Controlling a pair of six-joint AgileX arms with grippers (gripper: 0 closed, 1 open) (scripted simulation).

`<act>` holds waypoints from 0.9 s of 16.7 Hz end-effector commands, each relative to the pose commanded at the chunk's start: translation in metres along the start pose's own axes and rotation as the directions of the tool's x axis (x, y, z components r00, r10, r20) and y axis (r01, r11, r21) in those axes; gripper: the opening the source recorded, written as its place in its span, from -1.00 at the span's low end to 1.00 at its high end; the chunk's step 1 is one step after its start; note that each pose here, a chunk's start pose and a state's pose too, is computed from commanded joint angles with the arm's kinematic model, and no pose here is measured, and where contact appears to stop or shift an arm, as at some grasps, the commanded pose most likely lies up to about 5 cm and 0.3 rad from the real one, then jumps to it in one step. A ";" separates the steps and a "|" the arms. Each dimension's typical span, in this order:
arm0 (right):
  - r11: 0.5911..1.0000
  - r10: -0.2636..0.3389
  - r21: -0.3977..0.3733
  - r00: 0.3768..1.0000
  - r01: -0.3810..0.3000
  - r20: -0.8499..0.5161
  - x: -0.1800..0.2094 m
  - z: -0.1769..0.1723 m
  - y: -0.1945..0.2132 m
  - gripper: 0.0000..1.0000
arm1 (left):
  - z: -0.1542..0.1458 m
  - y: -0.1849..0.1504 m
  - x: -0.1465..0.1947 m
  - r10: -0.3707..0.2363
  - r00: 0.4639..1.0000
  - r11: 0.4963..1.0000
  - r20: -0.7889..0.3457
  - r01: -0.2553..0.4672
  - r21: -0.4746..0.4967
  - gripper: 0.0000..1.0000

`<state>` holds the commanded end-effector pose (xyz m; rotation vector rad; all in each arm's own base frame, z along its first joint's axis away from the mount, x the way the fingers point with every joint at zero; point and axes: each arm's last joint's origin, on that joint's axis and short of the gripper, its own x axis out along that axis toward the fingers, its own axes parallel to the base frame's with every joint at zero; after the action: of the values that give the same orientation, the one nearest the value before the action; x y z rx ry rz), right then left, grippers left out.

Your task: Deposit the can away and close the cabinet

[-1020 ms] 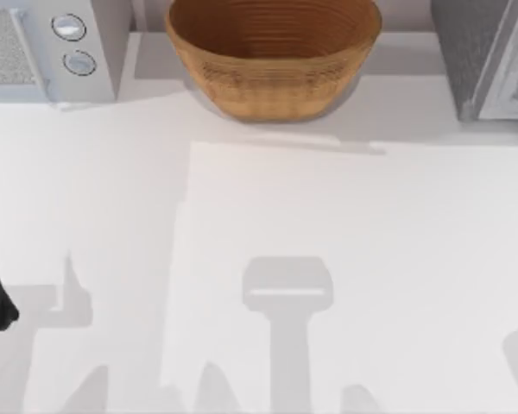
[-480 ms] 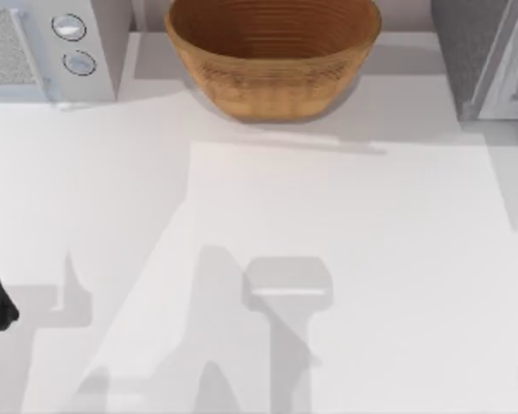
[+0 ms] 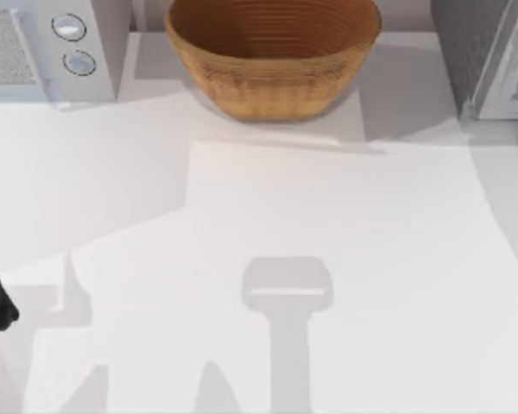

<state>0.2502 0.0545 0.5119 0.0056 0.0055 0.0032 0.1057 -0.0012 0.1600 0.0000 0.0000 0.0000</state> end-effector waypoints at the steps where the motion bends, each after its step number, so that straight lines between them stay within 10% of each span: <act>1: 1.000 0.000 -0.001 1.000 0.000 0.000 -0.005 -0.001 0.013 1.00 | 0.000 0.000 0.000 0.000 1.000 1.000 0.000 0.000 0.000 1.00; 15: 0.999 -0.039 -0.001 0.999 0.039 0.025 -0.002 0.005 0.035 1.00 | 0.000 0.000 0.000 0.000 1.000 1.000 0.000 0.000 0.000 1.00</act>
<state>0.2479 0.0891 0.5175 0.0041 -0.0191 -0.0363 0.1057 -0.0012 0.1600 0.0000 0.0000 0.0000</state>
